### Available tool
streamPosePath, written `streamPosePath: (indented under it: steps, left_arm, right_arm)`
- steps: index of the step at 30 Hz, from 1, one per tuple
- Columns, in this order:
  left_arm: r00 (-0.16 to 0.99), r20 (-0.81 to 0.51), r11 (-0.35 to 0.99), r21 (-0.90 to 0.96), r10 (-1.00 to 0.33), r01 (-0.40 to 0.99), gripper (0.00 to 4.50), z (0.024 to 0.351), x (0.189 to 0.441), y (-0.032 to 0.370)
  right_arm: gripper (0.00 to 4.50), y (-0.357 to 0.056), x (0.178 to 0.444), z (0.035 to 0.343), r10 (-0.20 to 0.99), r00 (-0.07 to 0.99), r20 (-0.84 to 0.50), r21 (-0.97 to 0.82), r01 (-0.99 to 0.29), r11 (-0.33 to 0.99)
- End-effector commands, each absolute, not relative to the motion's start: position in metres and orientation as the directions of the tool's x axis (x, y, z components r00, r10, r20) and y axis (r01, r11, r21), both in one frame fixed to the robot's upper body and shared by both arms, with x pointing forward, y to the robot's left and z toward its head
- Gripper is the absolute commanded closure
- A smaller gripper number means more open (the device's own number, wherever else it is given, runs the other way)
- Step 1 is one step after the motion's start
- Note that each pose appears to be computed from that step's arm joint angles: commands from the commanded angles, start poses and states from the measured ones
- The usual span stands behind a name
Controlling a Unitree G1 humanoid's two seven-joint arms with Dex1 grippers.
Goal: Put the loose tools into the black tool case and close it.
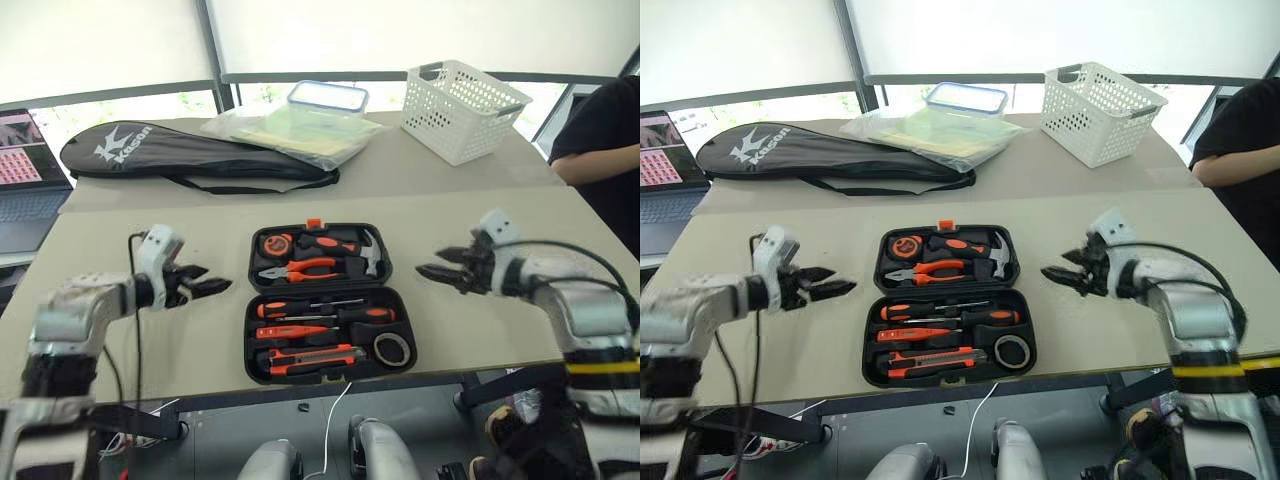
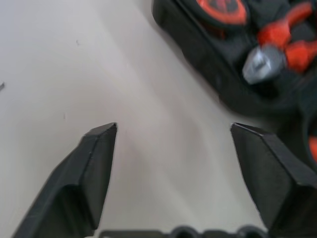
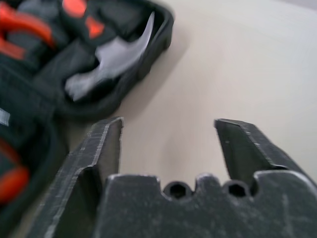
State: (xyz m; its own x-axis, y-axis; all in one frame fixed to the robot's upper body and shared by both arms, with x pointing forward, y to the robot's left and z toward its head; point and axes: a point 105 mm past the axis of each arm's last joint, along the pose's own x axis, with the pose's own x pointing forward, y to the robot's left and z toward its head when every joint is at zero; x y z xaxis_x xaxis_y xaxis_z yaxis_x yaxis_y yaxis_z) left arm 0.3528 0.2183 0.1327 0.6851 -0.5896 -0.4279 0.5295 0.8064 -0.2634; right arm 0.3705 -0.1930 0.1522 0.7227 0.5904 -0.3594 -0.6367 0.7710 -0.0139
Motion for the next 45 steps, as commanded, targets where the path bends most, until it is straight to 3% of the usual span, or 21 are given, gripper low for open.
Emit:
streamPosePath:
  steps: [1, 7, 8, 10, 21, 28, 34, 37, 39, 45]
  left_arm:
    - [0.704, -0.392, 0.803, -0.355, -0.592, 0.478, 0.0, 0.145, 0.366, 0.209]
    - [0.729, -0.356, 0.795, -0.431, -0.584, 0.426, 0.0, 0.153, 0.391, 0.188]
    - [0.729, -0.355, 0.794, -0.436, -0.585, 0.424, 0.0, 0.152, 0.393, 0.185]
    - [0.728, -0.353, 0.79, -0.442, -0.588, 0.424, 0.53, 0.151, 0.395, 0.181]
    - [0.714, -0.404, 0.813, -0.39, -0.572, 0.431, 4.41, 0.134, 0.39, 0.183]
    - [0.736, -0.342, 0.807, -0.343, -0.584, 0.481, 4.49, 0.148, 0.393, 0.182]
    - [0.799, -0.16, 0.815, -0.13, -0.58, 0.565, 4.49, 0.187, 0.401, 0.179]
    - [0.827, -0.029, 0.822, 0.099, -0.561, 0.561, 4.49, 0.212, 0.402, 0.179]
    - [0.827, 0.049, 0.804, 0.276, -0.56, 0.527, 4.49, 0.223, 0.396, 0.178]
    - [0.81, 0.08, 0.759, 0.41, -0.582, 0.505, 4.49, 0.209, 0.376, 0.176]
  right_arm:
    - [0.07, -0.185, 0.388, 0.156, 0.561, 0.743, -0.365, 0.027, -0.594, 0.804]
    - [0.07, -0.165, 0.415, 0.148, 0.523, 0.741, -0.421, 0.047, -0.558, 0.828]
    - [0.31, -0.162, 0.418, 0.149, 0.525, 0.74, -0.42, 0.055, -0.556, 0.829]
    - [0.72, -0.158, 0.421, 0.151, 0.527, 0.739, -0.419, 0.061, -0.556, 0.829]
    - [4.43, -0.149, 0.42, 0.152, 0.543, 0.72, -0.432, 0.019, -0.595, 0.804]
    - [4.5, -0.14, 0.421, 0.171, 0.57, 0.734, -0.369, -0.021, -0.62, 0.785]
    - [4.5, -0.133, 0.434, 0.231, 0.545, 0.832, -0.107, -0.218, -0.554, 0.803]
    - [4.5, -0.131, 0.426, 0.25, 0.553, 0.833, 0.017, -0.463, -0.484, 0.743]
    - [4.5, -0.134, 0.42, 0.247, 0.549, 0.834, 0.051, -0.593, -0.417, 0.688]
    - [4.5, -0.145, 0.402, 0.229, 0.551, 0.824, 0.129, -0.635, -0.358, 0.685]
